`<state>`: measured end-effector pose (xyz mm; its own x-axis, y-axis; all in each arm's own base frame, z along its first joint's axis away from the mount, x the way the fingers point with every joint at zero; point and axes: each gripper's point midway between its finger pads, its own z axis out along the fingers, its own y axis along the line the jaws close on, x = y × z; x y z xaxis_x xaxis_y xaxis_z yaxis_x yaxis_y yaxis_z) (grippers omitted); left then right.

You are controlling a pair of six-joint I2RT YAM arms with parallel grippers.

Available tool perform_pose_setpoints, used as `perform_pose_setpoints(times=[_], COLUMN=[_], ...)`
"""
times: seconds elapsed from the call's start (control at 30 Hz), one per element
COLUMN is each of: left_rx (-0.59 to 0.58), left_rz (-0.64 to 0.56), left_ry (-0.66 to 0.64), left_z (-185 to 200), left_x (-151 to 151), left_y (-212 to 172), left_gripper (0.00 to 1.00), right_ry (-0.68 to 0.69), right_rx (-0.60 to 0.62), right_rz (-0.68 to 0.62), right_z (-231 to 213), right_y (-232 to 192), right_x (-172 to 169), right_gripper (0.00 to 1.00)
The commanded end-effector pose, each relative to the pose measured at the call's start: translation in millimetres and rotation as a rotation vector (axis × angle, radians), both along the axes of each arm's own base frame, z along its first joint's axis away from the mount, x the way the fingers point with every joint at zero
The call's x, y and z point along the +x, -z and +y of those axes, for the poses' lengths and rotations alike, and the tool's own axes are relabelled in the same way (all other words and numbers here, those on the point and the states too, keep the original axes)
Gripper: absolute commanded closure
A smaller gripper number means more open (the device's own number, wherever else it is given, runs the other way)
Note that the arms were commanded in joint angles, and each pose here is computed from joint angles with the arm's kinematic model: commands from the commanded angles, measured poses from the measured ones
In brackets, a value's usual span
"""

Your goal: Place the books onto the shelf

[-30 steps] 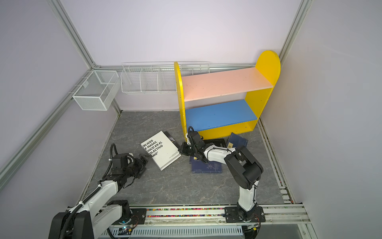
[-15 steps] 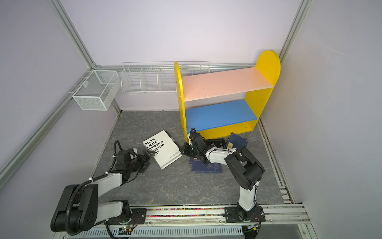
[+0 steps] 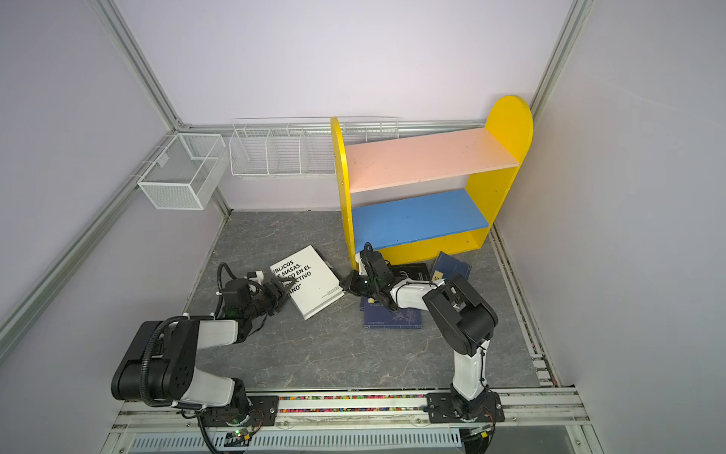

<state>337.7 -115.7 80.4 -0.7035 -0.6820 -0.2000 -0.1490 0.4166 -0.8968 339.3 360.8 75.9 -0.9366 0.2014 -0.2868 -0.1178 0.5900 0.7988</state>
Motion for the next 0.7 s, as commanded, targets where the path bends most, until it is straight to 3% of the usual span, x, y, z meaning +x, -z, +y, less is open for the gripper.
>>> perform_pose_setpoints(times=[0.0,0.23,0.43,0.5,0.67], left_rx=[0.040,0.044,0.053,0.068,0.096], left_rz=[-0.071,-0.089,-0.073,-0.066,-0.072], left_ry=[0.032,0.050,0.057,0.053,0.044], left_z=[-6,-10,-13,-12,-11], left_x=[8,5,1,0,-4], left_y=[-23,-30,-28,-27,-33], left_gripper=[0.38,0.52,0.55,0.58,0.66], right_ry=[0.025,0.005,-0.011,-0.007,0.015], right_rx=[-0.065,-0.011,0.033,0.030,0.018], right_rz=[0.134,0.131,0.126,0.132,0.130], right_z=[-12,-5,-1,-2,-10], right_y=[45,41,36,34,26], right_x=[-12,-11,-12,-13,-13], right_gripper=[0.89,0.87,0.84,0.78,0.48])
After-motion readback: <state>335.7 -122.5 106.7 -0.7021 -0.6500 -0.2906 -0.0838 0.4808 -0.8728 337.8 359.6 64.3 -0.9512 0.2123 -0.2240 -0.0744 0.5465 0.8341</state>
